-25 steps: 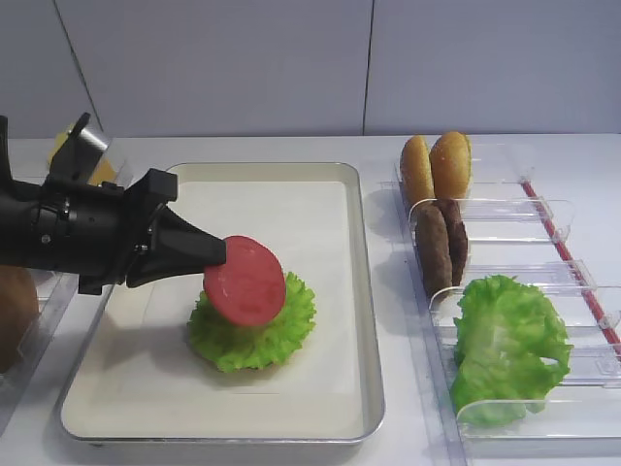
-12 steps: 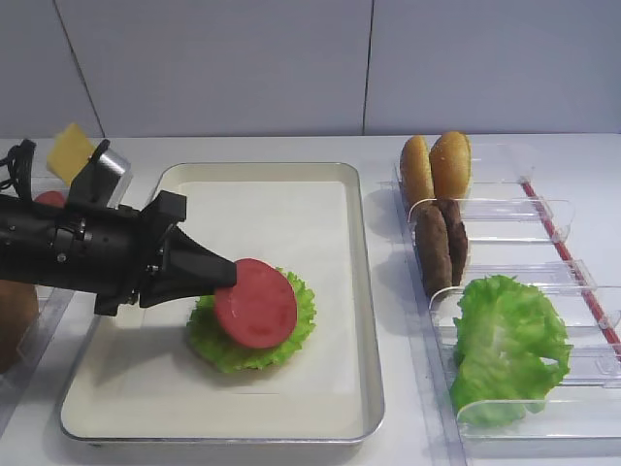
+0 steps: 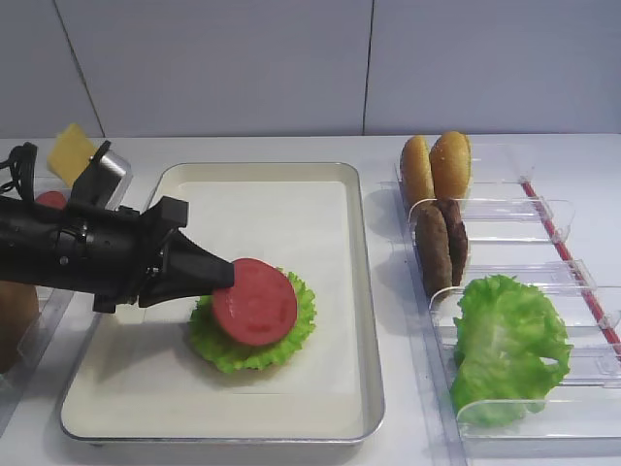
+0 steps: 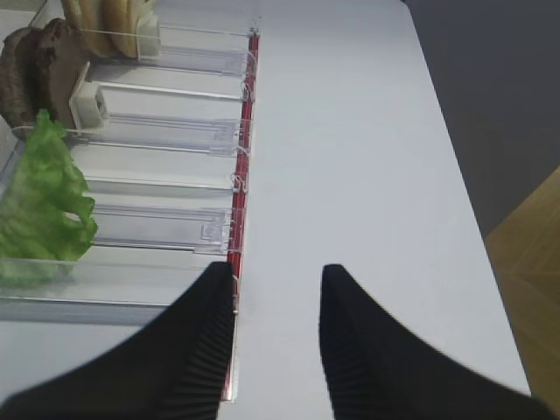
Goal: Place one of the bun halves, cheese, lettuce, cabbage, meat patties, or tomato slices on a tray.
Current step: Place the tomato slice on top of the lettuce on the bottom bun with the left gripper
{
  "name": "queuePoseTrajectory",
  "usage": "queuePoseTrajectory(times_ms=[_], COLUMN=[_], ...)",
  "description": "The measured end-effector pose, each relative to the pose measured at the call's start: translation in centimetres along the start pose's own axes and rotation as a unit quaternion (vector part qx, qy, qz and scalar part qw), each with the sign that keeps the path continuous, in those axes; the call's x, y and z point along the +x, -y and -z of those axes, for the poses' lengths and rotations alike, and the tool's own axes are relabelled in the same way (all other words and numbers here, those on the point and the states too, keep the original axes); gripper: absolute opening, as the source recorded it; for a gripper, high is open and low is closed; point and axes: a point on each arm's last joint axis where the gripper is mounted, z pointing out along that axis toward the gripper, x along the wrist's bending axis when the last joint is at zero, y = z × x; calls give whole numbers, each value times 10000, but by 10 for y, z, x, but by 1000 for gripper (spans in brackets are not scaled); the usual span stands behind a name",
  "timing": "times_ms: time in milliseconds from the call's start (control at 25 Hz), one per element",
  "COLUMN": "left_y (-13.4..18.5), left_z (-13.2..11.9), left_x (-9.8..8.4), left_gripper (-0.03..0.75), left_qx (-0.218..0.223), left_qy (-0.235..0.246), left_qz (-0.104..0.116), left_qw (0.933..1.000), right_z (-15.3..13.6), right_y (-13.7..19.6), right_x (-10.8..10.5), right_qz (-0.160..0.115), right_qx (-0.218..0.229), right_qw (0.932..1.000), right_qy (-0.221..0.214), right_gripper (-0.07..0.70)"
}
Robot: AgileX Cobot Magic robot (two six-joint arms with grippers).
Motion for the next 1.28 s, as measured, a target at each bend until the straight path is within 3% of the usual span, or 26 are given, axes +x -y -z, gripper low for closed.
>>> queuePoseTrajectory(times_ms=[400,880,1120,1280], left_y=[0,0,0,0], left_z=[0,0,0,5], left_x=[2,3,3,-2], left_gripper=[62,400,427,428], left_qx=[-18,-9,-4,-24], left_qy=[-115,-159,-175,-283], left_qz=[-8,-92,-115,-339], left_qw=[9999,9998,9998,9990], right_z=[0,0,0,0], right_y=[0,0,0,0], right_x=[0,0,0,0], right_qz=[0,-9,-9,-9], right_qx=[0,0,0,0], right_qw=[10000,10000,10000,10000], right_qy=[0,0,0,0], right_gripper=[275,275,275,275])
